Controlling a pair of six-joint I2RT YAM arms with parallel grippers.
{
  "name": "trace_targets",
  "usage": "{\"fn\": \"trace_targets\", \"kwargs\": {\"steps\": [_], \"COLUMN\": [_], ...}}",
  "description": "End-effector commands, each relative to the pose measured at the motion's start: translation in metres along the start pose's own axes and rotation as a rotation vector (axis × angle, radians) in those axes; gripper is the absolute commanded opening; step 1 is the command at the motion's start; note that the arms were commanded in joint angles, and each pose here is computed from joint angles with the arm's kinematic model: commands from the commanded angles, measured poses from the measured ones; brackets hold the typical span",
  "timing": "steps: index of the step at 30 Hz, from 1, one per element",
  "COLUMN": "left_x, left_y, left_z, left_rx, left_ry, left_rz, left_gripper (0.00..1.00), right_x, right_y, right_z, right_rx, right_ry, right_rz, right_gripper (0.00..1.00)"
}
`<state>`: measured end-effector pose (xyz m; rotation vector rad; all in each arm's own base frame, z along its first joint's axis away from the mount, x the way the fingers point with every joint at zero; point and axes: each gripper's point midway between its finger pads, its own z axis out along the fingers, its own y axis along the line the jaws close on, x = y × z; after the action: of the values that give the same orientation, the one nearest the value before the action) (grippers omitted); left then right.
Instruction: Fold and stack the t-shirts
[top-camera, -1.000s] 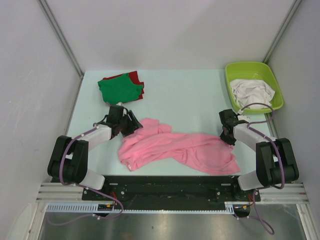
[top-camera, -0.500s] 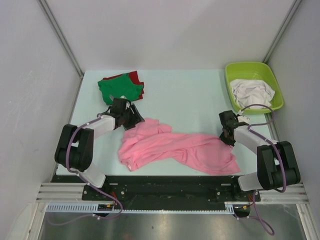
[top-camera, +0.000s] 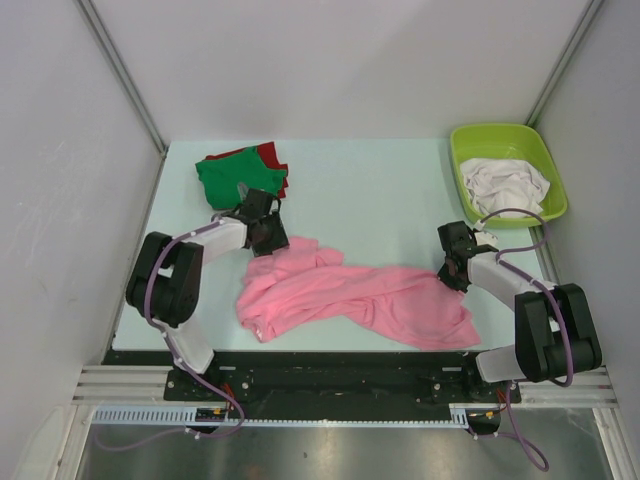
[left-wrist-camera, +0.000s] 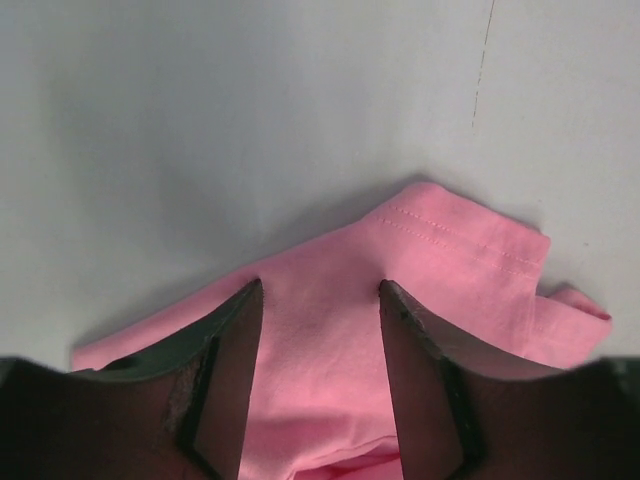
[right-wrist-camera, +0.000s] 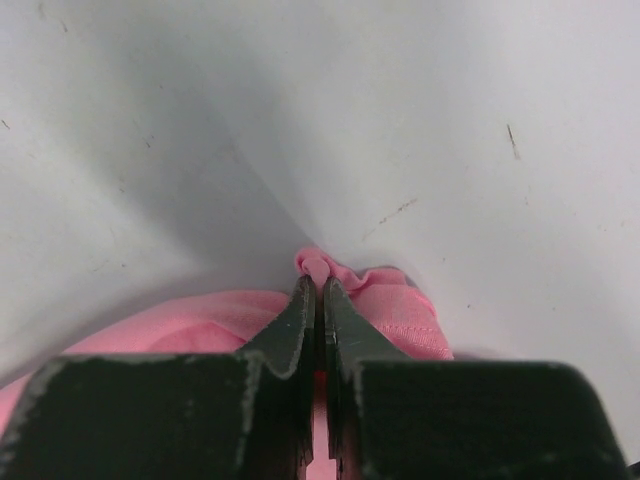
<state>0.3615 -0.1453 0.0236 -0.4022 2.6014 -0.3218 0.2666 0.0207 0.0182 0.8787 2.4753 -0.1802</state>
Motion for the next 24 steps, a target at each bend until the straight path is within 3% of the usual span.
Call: {"fn": "trace_targets", "kwargs": {"steps": [1,6,8,9,10,16,21,24], "left_x": [0.018,0.021,0.027,0.027,0.029,0.024,-0.011,-0.038], "left_y": [0.014,0.016,0.017,0.017,0.017,0.016,-0.014,-0.029], "left_z": [0.014,0.022,0.027,0.028,0.03,0.021,-0.036,-0.09], "left_rx": [-0.112,-0.192,-0.204,-0.204,-0.203,-0.193,-0.095,-0.028], "left_ry": [0.06,0.075,0.092,0.091,0.092,0.048,-0.104,-0.218], "left_rz": [0.094,0.171,0.183,0.183,0.18,0.184,0.172,0.171], "left_gripper": [0.48,0.38,0.28,0.2,0.0,0.0,0.0,0.0], "right_x": [0.0,-0.003,-0.001,-0.002,-0.001,-0.004,-0.029,-0.058], "right_y": [0.007,0.01,0.011,0.012,0.012,0.021,0.047,0.063], "right_z": [-0.001,-0.006,-0.007,-0.007,-0.007,-0.017,-0.051,-0.1], "right_rx": [-0.035,-0.056,-0.065,-0.067,-0.069,-0.118,-0.297,-0.464], "right_ry": [0.002,-0.005,0.0,0.0,0.001,-0.022,-0.115,-0.231], "right_rz": [0.004,0.013,0.013,0.013,0.011,0.002,-0.005,-0.016], "right_gripper": [0.0,0.0,0.0,0.0,0.0,0.0,0.0,0.0]}}
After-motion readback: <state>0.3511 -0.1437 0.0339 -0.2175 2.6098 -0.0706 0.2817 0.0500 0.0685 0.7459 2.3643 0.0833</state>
